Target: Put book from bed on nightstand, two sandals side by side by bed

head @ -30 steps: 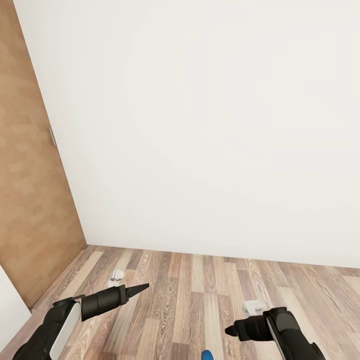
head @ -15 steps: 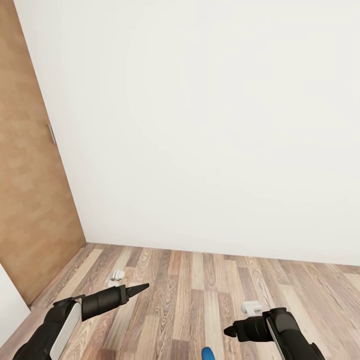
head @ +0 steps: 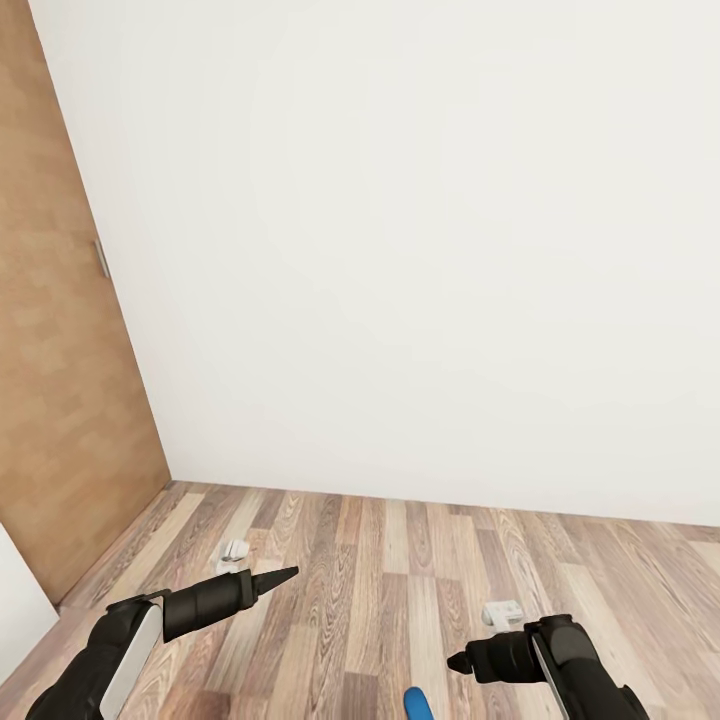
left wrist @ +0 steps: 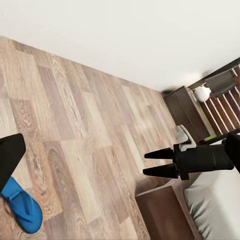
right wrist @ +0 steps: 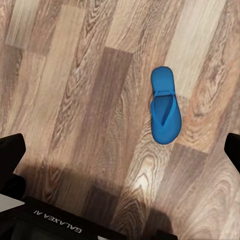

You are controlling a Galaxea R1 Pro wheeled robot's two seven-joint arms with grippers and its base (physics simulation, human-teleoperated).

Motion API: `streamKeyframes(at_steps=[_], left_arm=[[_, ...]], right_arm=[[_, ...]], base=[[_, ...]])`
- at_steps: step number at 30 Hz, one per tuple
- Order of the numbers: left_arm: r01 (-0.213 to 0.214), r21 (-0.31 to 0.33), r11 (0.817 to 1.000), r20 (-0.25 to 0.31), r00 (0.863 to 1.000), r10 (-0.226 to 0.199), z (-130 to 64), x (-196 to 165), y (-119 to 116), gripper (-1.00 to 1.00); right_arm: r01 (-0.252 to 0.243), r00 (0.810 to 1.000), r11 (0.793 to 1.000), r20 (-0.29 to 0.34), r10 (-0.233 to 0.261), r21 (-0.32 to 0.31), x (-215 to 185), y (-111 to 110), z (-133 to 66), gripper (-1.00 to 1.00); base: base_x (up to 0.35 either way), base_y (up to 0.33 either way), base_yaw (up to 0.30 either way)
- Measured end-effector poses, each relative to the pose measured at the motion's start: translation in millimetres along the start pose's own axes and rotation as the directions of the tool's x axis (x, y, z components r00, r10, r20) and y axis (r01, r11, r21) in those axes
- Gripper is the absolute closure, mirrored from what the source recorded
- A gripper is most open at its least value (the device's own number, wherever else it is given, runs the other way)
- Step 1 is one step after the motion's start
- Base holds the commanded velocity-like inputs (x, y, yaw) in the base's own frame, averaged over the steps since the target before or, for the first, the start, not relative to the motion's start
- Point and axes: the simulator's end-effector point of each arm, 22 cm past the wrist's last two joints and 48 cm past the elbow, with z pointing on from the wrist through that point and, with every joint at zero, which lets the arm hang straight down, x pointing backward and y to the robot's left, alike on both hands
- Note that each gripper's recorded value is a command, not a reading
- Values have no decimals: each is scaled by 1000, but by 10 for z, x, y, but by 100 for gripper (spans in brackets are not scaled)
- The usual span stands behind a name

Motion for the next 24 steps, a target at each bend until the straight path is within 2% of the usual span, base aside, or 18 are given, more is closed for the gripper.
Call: streamKeyframes(at_steps=[24], left_arm=[[-3,0,1000,7,1000,3,63,348,342,-100]], right_arm=[[-1,1000,1000,2,1,-1,274,-126,405,-100]], base=[[0,0,0]])
